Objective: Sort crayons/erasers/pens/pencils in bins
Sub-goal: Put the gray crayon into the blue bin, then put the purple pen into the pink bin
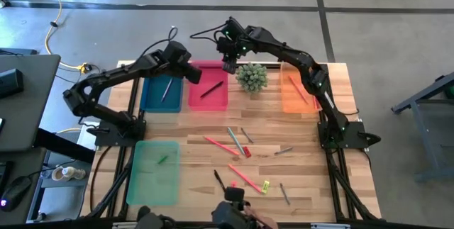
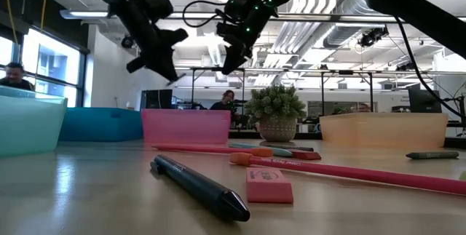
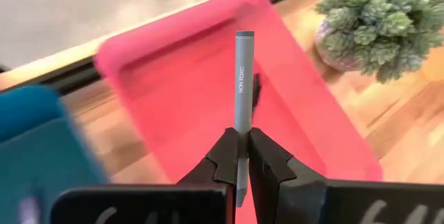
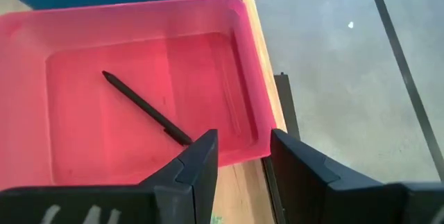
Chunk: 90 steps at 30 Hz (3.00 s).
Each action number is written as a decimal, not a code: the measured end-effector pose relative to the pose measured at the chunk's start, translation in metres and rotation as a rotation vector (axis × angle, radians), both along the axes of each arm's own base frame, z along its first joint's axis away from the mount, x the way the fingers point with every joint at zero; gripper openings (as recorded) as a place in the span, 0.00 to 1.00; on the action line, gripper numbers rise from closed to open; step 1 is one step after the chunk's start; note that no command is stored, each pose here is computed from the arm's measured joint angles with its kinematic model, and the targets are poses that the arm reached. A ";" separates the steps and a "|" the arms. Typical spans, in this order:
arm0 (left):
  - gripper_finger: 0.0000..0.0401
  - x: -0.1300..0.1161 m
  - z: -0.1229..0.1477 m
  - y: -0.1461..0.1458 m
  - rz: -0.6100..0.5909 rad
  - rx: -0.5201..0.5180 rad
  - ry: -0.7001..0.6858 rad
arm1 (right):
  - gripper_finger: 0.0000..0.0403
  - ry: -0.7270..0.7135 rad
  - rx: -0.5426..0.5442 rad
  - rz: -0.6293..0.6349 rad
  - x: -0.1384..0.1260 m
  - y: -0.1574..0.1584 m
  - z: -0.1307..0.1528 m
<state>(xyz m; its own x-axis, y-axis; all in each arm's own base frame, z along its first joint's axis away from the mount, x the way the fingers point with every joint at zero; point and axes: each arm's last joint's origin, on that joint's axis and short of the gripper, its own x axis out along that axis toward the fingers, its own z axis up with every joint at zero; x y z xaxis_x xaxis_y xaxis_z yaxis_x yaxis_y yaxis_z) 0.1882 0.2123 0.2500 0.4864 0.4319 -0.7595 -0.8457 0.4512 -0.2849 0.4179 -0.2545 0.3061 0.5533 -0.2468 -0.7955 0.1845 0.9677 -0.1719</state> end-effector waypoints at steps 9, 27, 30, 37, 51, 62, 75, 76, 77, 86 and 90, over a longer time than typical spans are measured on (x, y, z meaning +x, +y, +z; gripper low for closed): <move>0.01 0.015 -0.030 0.014 0.006 -0.052 0.041 | 0.31 0.000 -0.001 0.001 0.000 0.001 0.000; 0.01 0.020 -0.051 0.022 0.032 -0.103 0.072 | 0.31 0.001 0.000 0.002 0.000 0.001 0.000; 0.01 0.016 -0.039 0.022 0.040 -0.102 0.075 | 0.31 0.001 0.000 0.002 0.000 0.001 0.000; 0.01 -0.009 -0.003 0.016 0.100 -0.033 0.201 | 0.31 0.002 0.000 0.002 0.000 0.001 0.000; 0.01 -0.064 0.003 0.017 0.306 -0.124 0.367 | 0.31 -0.001 -0.008 0.007 0.001 0.001 0.001; 0.01 -0.053 -0.030 0.032 0.366 -0.151 0.516 | 0.31 -0.002 -0.008 0.008 0.001 0.001 0.001; 0.01 -0.040 -0.055 0.037 0.461 -0.083 0.724 | 0.31 -0.002 -0.008 0.008 0.001 0.001 0.001; 0.01 -0.040 -0.056 0.037 0.460 -0.081 0.728 | 0.31 -0.002 -0.008 0.008 0.001 0.001 0.001; 0.01 -0.040 -0.056 0.038 0.462 -0.079 0.732 | 0.31 -0.002 -0.008 0.008 0.001 0.001 0.001; 0.10 -0.040 -0.056 0.038 0.467 -0.077 0.731 | 0.31 0.000 -0.012 0.013 0.001 0.001 0.001; 0.17 -0.040 -0.054 0.039 0.483 -0.075 0.718 | 0.31 0.004 -0.021 0.027 0.001 0.001 0.001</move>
<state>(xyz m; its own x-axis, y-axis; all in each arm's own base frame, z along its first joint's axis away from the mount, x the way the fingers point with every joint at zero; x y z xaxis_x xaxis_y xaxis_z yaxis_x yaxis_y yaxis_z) 0.1486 0.2510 0.1957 -0.3455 0.4040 -0.8470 -0.9262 -0.0018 0.3769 0.4186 -0.2536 0.3067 0.5568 -0.2488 -0.7925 0.1577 0.9684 -0.1932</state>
